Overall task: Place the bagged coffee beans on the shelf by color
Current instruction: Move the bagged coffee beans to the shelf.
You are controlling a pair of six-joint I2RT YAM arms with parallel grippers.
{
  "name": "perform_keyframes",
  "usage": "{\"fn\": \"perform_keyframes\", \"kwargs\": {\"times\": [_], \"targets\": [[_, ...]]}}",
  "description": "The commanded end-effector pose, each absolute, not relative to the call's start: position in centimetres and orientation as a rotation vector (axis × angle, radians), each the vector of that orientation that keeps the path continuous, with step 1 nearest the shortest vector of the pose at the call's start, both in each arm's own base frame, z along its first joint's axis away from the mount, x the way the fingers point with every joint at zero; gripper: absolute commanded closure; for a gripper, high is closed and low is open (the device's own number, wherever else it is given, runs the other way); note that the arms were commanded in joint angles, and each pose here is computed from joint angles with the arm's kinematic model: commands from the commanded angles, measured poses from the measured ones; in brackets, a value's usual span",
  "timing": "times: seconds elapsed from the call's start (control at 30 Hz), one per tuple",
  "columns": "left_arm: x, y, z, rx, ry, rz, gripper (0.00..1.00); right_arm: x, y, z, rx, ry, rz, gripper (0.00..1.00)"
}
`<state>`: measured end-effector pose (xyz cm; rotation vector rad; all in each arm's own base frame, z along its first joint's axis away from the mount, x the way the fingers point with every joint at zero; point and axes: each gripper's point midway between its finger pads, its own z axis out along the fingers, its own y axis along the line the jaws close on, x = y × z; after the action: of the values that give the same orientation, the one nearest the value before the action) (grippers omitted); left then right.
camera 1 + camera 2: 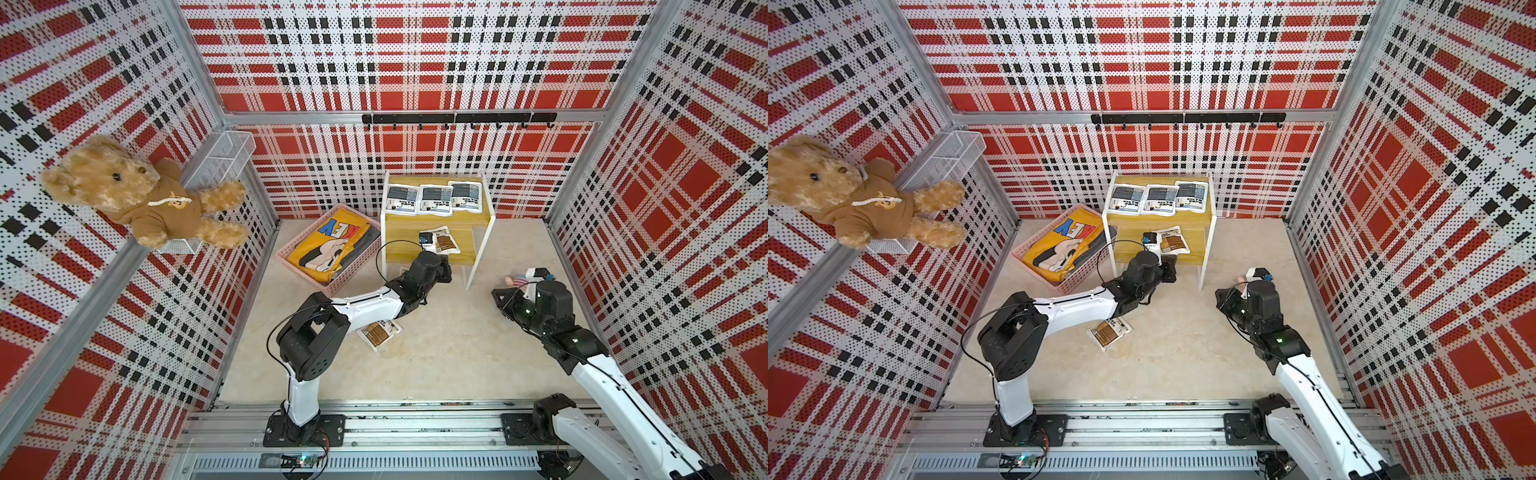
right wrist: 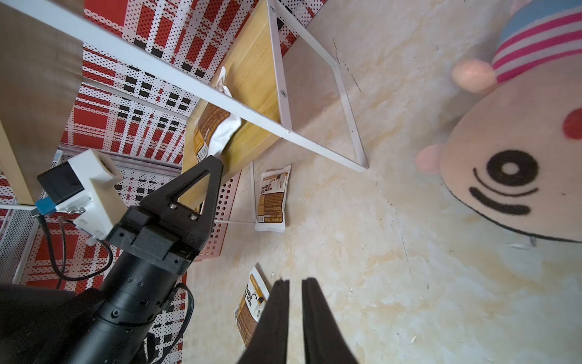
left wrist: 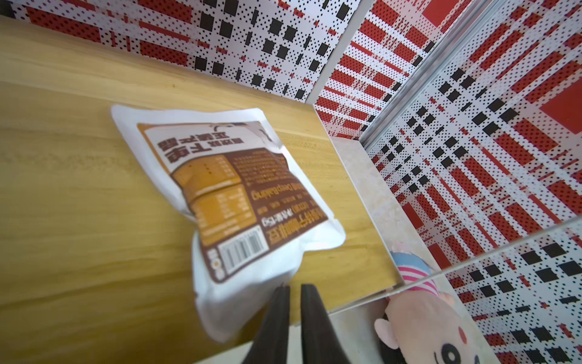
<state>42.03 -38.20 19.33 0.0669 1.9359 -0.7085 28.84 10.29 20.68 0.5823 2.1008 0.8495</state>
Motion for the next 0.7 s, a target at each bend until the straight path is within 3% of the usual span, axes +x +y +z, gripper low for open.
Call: {"fn": "perform_keyframes", "kwargs": {"times": [0.0,0.13,0.23,0.67], "targets": [[41.3,-37.5,21.3,0.058,1.911,-0.714,0.86,28.7,10.1,20.6,0.570,2.084,0.852,0.82],[40.6,-35.8,23.4,0.026,1.873,-0.697,0.85,28.7,10.3,19.9,0.577,2.092,0.876,0.82],[40.4,-33.9,24.5,-0.027,1.842,-0.660,0.76,28.7,10.5,19.8,0.575,2.092,0.886,0.83],[43.9,-31.1,22.5,-0.163,1.833,-0.602,0.74,28.7,10.6,21.0,0.545,2.077,0.893,0.83]]}}
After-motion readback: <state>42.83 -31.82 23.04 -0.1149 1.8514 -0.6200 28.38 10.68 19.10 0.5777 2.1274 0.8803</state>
